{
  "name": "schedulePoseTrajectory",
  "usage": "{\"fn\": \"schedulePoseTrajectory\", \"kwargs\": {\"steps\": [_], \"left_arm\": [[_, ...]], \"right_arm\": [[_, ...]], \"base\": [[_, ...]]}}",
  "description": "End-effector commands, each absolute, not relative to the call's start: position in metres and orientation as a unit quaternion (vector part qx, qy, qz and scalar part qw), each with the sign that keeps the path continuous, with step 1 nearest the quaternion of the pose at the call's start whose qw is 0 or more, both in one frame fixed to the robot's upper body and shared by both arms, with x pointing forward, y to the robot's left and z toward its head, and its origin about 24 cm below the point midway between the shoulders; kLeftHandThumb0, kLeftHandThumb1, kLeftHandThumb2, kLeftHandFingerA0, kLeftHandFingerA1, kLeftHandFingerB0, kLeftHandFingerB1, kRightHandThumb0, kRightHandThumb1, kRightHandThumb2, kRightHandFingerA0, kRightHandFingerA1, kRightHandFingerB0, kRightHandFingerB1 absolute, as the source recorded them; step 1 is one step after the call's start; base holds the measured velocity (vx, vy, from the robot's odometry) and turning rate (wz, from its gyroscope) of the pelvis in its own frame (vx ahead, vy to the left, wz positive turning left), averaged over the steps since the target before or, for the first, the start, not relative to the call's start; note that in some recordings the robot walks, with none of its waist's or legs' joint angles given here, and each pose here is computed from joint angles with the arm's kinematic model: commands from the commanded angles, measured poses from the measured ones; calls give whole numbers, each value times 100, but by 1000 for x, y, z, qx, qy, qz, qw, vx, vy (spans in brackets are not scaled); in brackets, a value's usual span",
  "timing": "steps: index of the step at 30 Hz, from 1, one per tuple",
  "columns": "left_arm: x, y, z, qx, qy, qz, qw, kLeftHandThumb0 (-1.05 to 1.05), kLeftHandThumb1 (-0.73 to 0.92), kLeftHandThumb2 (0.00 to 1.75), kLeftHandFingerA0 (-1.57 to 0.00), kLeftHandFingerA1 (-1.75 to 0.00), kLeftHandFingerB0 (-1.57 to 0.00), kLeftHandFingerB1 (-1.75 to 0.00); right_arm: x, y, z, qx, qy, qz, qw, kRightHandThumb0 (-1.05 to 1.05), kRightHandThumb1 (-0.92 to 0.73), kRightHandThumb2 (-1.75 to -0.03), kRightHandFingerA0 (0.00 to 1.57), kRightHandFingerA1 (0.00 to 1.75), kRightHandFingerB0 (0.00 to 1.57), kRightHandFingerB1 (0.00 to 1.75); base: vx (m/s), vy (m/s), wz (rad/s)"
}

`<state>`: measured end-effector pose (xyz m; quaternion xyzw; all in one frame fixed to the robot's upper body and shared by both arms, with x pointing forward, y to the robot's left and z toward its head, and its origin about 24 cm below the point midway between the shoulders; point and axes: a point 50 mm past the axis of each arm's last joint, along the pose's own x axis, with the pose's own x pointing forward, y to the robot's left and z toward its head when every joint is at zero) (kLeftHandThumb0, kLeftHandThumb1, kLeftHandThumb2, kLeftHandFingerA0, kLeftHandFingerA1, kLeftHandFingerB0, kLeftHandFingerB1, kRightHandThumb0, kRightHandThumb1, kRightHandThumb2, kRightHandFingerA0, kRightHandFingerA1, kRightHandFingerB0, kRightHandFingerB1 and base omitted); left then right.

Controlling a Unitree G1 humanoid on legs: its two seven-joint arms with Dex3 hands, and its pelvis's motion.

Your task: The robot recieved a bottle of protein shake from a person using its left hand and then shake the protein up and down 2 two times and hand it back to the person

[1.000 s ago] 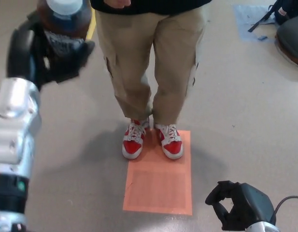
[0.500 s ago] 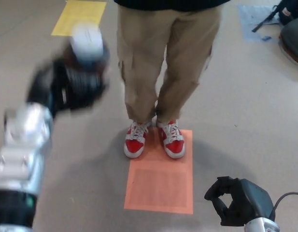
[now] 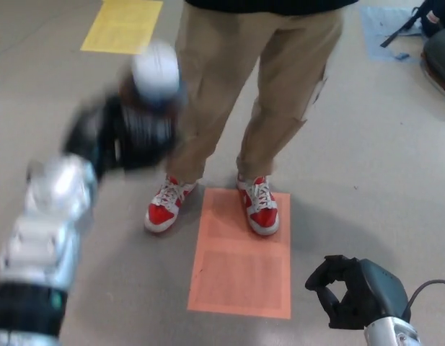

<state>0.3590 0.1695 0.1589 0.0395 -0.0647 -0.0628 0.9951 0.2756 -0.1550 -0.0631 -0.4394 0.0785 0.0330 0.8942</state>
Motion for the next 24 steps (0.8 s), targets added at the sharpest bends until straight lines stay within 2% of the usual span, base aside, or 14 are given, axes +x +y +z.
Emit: {"fn": "schedulePoseTrajectory", "kwargs": {"steps": [1,3,5,6,9,10,11,12,15,20,21,24], "left_arm": [[367,158,165,7,-18,-82,996,-17,86,65,-102,-99,-77,-90],[370,152,146,1,33,-95,995,-18,86,65,-100,-100,-74,-87],[370,147,136,10,54,-103,993,-20,85,64,-109,-89,-75,-90],[371,144,133,12,58,-107,993,-20,85,64,-109,-89,-75,-90],[376,130,134,28,72,-120,990,-21,85,64,-112,-88,-76,-93],[378,124,134,34,74,-127,989,-23,83,64,-116,-86,-76,-93],[380,119,134,36,74,-131,988,-23,83,64,-116,-86,-76,-93],[381,117,135,37,75,-132,988,-24,83,64,-117,-86,-75,-92],[386,107,139,32,81,-140,986,-25,83,64,-114,-88,-77,-91],[394,98,143,5,100,-145,984,-27,80,63,-114,-88,-82,-87],[396,98,146,-3,102,-145,984,-27,78,62,-114,-90,-75,-84],[400,98,151,-12,104,-141,984,-28,80,63,-111,-91,-72,-87]], "right_arm": [[271,-158,-68,-435,93,32,895,-44,-52,-115,102,103,91,85],[267,-159,-71,-433,96,35,896,-46,-53,-115,102,103,90,85],[262,-158,-74,-433,100,40,895,-47,-52,-115,100,103,90,86],[261,-158,-75,-435,100,42,894,-47,-52,-115,100,103,90,86],[263,-159,-73,-442,98,40,891,-47,-54,-111,97,103,90,81],[265,-159,-72,-448,93,41,888,-47,-57,-105,99,104,93,76],[266,-158,-71,-455,88,42,885,-47,-57,-105,99,104,93,76],[266,-157,-70,-455,85,41,886,-47,-52,-113,101,105,91,85],[267,-157,-69,-444,81,34,892,-47,-49,-113,106,112,92,88],[267,-158,-69,-442,83,31,892,-48,-51,-113,108,111,93,88],[268,-158,-69,-443,85,33,892,-47,-51,-115,107,111,92,88],[268,-157,-69,-440,87,38,893,-48,-51,-115,106,109,92,88]], "base": [[0,0,0],[0,0,0],[0,0,0],[0,0,0],[0,0,0],[0,0,0],[0,0,0],[0,0,0],[0,0,0],[0,0,0],[0,0,0],[0,0,0]]}}
